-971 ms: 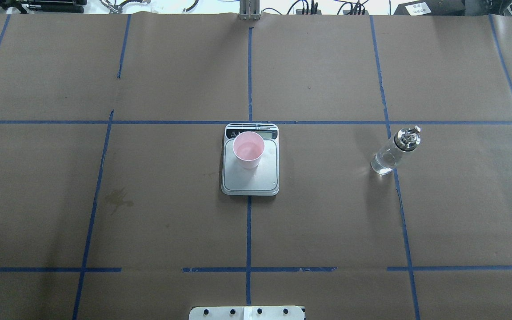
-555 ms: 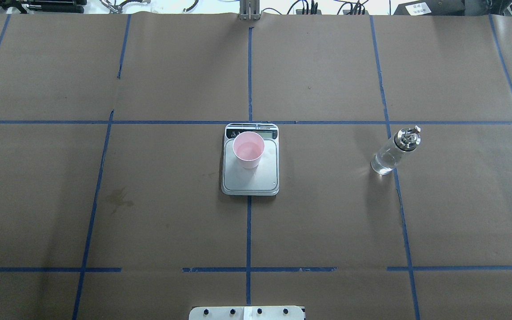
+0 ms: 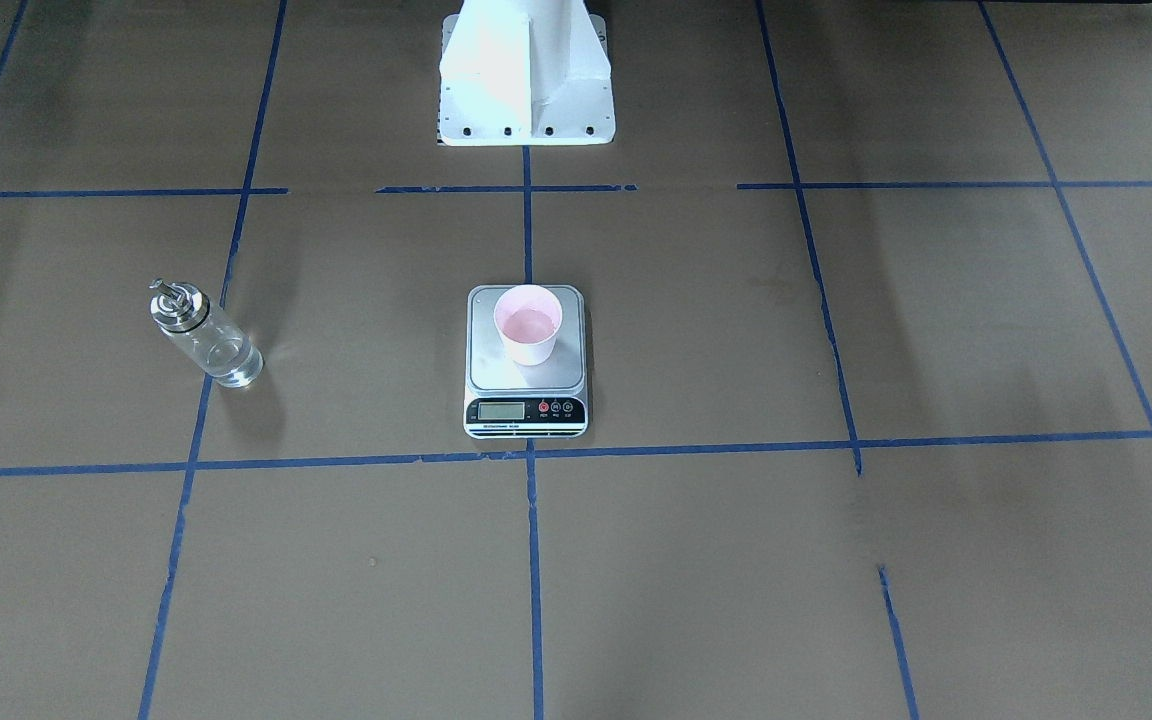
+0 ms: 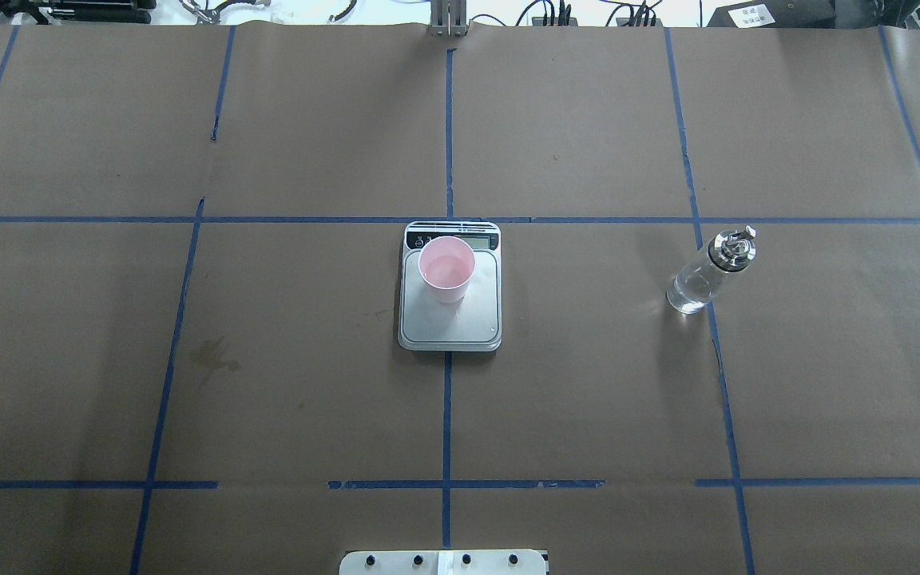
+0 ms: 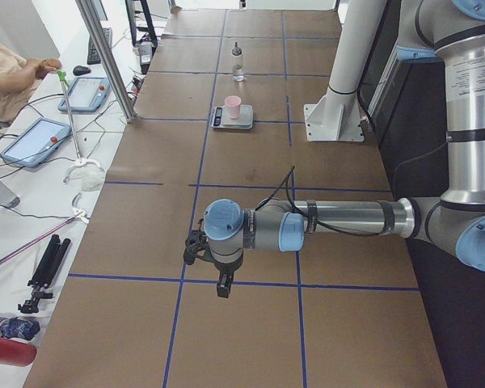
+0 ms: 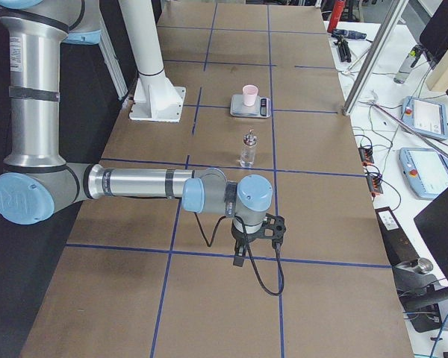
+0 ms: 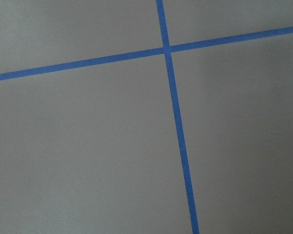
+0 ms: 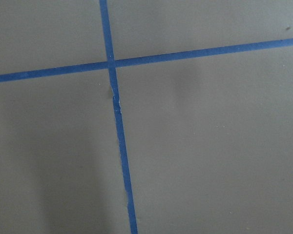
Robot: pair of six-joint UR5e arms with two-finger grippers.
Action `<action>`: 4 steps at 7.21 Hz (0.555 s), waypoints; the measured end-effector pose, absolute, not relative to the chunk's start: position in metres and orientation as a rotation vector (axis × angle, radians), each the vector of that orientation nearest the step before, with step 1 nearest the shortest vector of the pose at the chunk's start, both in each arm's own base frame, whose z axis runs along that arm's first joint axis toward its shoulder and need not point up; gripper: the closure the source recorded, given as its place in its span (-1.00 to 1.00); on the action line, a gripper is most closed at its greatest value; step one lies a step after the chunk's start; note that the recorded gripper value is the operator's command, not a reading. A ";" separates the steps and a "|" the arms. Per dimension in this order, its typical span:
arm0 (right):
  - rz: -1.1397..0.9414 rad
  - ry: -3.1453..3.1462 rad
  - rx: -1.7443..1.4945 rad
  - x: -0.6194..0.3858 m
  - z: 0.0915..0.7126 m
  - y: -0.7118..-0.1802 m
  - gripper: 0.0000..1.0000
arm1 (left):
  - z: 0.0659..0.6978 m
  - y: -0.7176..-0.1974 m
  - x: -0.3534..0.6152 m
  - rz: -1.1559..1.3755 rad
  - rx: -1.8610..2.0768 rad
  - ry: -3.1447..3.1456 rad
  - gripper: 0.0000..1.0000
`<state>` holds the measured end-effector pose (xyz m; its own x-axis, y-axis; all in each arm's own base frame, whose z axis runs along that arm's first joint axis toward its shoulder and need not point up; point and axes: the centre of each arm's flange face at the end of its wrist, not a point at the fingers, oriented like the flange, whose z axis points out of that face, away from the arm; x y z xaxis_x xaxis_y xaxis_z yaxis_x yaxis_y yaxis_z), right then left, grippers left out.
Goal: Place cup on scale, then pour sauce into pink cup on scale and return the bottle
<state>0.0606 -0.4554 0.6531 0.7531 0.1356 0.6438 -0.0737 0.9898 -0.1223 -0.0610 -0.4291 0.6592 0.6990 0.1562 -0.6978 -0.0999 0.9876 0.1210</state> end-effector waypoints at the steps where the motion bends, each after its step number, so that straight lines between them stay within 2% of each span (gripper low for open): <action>1: 0.092 -0.707 -0.080 0.057 0.648 -0.457 -1.00 | 0.659 -0.429 -0.061 0.142 0.075 0.784 -1.00; 4: -0.040 -0.713 -0.028 0.051 0.640 -0.458 -1.00 | 0.660 -0.429 -0.061 0.142 0.074 0.784 -1.00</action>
